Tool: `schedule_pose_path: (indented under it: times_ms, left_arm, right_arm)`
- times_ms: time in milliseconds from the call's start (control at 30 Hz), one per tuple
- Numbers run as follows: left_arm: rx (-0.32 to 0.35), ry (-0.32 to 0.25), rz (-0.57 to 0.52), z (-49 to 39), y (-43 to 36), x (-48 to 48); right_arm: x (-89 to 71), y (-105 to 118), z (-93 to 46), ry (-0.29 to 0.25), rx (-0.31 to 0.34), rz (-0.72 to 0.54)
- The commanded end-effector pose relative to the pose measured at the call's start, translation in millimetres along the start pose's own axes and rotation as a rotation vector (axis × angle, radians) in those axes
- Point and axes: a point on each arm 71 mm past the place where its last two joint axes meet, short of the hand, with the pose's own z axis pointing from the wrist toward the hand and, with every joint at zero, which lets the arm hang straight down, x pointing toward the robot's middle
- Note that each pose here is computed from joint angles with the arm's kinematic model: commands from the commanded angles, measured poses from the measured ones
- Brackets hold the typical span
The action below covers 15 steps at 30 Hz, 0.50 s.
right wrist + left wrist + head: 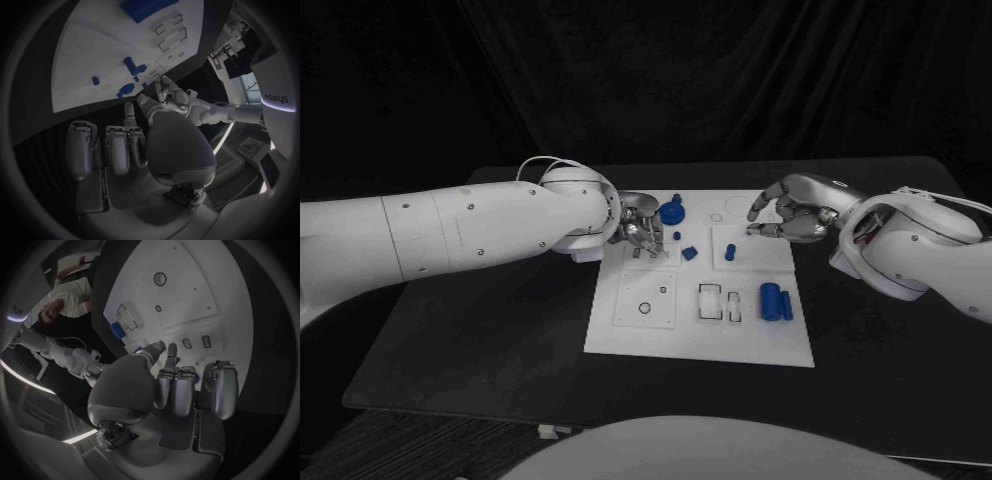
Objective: Assemble the parts on the task board
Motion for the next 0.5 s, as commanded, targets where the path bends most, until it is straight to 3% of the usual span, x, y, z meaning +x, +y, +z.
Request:
schedule_pose_path:
  times_ms: [33,267,500]
  left_arm:
    - [0.068,-0.057,-0.022,-6.0,-4.0,-5.5]
    - [0.061,-0.075,-0.031,-19.3,5.8,-10.1]
    - [0.040,-0.062,-0.108,-33.1,18.7,-9.2]
  right_arm:
    - [-1.2,13.2,8.0,-0.035,-0.081,-0.081]
    - [10.4,37.3,30.2,0.014,-0.154,-0.204]
    - [20.6,52.3,47.7,0.060,-0.180,-0.266]
